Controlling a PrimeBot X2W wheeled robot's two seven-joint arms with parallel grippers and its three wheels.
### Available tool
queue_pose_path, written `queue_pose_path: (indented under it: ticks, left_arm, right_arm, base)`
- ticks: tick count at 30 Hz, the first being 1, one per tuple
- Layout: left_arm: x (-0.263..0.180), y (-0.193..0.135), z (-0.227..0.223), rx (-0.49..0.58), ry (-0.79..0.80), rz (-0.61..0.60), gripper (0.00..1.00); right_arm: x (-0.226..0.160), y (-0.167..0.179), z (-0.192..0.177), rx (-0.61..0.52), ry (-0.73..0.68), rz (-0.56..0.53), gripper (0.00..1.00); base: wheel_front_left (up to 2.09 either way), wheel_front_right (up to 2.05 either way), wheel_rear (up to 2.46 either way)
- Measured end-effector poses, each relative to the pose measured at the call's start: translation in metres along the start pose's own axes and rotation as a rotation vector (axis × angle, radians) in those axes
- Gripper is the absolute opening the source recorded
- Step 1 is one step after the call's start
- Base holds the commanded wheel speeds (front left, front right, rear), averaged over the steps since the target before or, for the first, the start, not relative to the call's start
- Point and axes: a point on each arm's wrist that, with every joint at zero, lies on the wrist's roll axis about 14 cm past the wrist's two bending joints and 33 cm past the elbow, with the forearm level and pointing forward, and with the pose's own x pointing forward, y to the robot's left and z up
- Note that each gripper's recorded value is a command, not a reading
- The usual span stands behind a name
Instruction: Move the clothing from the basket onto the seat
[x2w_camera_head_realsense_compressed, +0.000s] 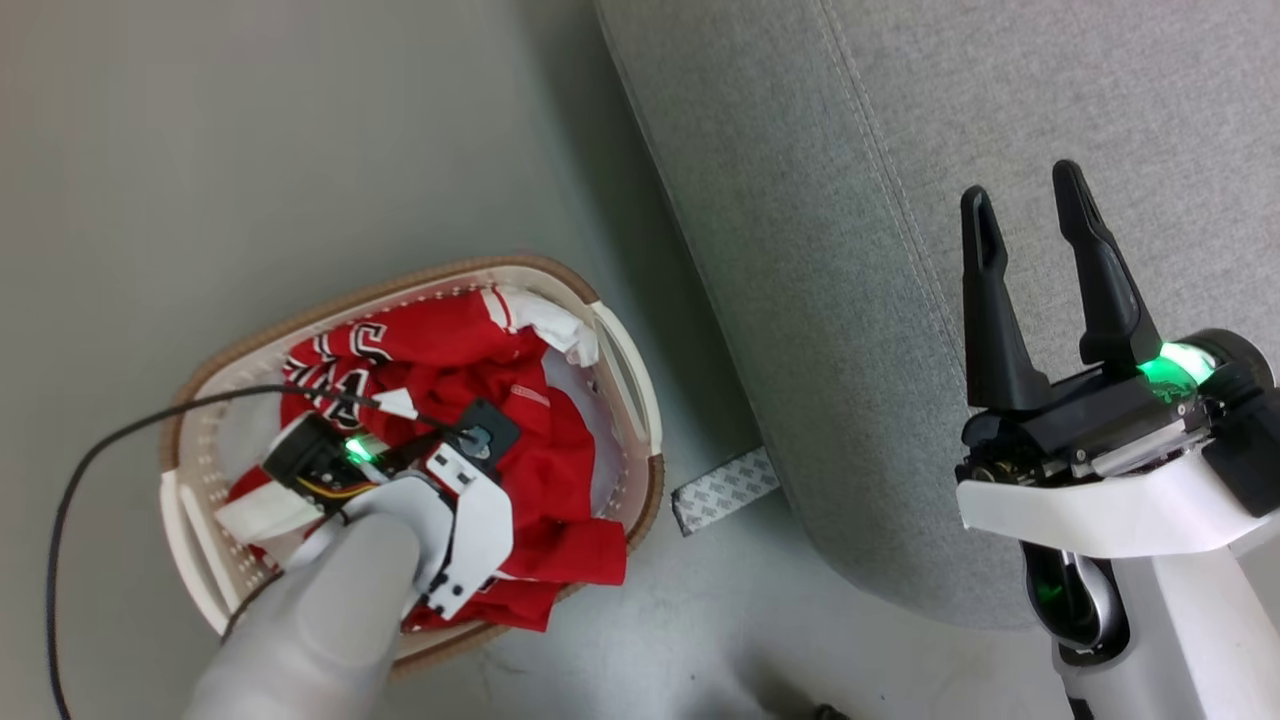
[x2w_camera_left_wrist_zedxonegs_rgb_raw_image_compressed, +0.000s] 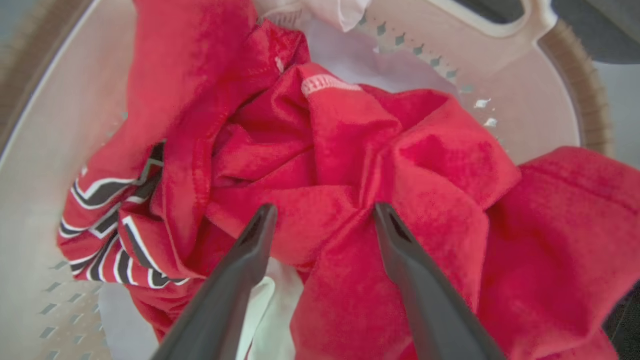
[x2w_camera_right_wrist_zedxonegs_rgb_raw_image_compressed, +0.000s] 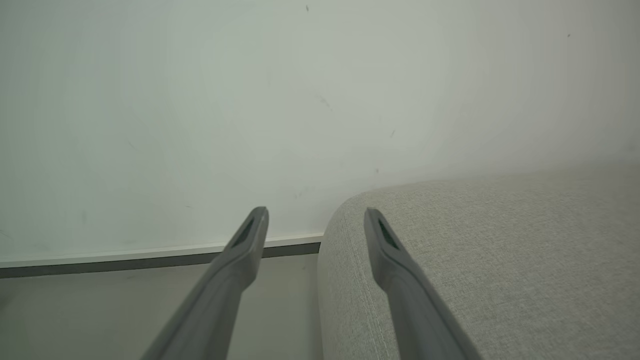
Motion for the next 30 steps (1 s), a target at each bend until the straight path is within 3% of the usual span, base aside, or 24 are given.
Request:
queue_pose_path:
  ticks: [8,27,29,30]
  left_arm:
    - [0.022,-0.013,-0.032,0.032,0.134,-0.073,1.00]
    - [0.036,-0.016,-0.062,0.152,0.221,-0.146,1.00]
    - [0.039,-0.016,-0.059,0.149,0.206,-0.151,0.41]
    - [0.041,-0.017,-0.058,0.146,0.200,-0.156,0.04]
  right_arm:
    - [0.006,-0.005,-0.009,0.003,0.019,-0.008,1.00]
    - [0.011,-0.009,-0.025,0.017,0.050,-0.019,1.00]
    - [0.012,-0.010,-0.030,0.016,0.058,-0.021,1.00]
    - [0.013,-0.011,-0.032,0.016,0.063,-0.021,1.00]
  base:
    - [0.00,0.00,0.00]
    - [0.00,0.00,0.00]
    - [0.00,0.00,0.00]
    - [0.00,0.00,0.00]
